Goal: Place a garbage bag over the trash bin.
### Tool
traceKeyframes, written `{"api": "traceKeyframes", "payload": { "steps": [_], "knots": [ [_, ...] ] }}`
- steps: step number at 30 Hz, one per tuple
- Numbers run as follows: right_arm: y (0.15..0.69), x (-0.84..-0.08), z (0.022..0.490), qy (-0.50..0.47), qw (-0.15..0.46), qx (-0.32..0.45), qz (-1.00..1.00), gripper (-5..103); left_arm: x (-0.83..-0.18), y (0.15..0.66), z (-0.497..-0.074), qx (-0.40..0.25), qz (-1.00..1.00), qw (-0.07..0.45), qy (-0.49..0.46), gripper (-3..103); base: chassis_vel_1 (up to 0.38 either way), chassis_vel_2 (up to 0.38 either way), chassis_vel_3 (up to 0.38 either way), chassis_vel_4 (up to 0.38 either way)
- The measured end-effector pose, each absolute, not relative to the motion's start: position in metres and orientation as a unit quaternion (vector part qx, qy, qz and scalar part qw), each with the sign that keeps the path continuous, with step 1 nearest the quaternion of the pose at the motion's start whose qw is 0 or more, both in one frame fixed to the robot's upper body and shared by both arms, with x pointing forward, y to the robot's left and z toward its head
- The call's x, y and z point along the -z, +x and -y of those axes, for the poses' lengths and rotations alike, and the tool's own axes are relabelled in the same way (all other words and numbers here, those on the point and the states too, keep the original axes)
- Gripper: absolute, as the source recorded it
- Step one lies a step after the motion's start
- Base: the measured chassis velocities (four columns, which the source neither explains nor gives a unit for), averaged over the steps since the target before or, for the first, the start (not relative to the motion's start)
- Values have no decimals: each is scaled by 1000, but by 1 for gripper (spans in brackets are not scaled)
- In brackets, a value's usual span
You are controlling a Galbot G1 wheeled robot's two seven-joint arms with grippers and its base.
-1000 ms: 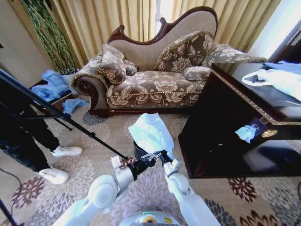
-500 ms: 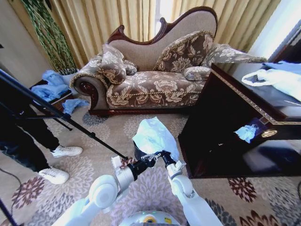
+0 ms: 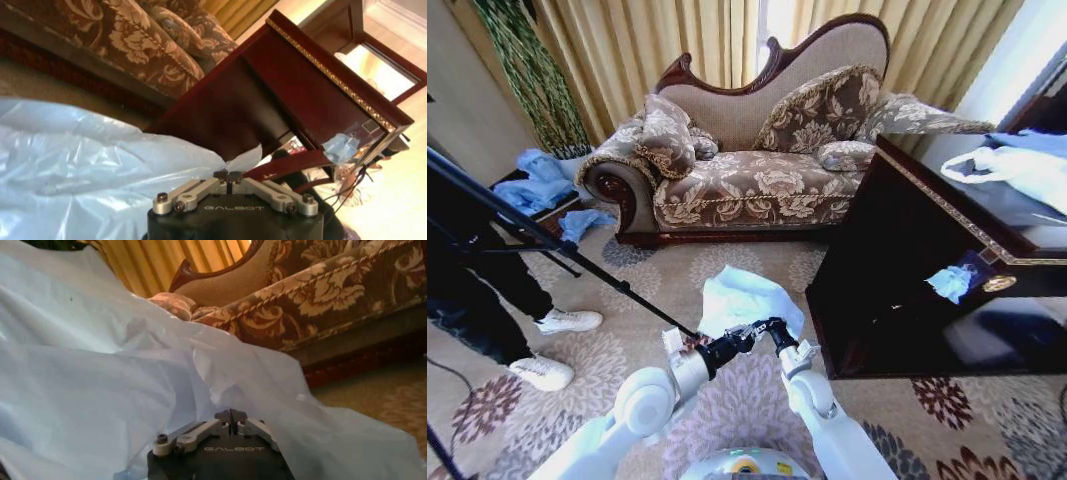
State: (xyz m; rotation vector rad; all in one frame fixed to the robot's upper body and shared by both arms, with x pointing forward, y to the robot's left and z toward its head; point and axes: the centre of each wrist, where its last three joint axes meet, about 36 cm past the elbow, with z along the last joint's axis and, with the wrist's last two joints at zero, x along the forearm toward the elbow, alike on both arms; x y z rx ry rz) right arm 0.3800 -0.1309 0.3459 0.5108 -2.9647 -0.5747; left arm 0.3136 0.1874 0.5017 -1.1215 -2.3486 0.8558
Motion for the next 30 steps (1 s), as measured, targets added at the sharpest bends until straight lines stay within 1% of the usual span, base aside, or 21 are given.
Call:
{"api": "traceKeyframes", "payload": {
  "steps": [19,30],
  "knots": [
    [369,-344,129,167,45,181,968,0,-504,312,-186,-309,837,196,-408,0,0,0,0,0],
    [361,-348,140,164,49,176,969,0,-509,310,-184,-312,835,188,-413,0,0,0,0,0]
  ]
}}
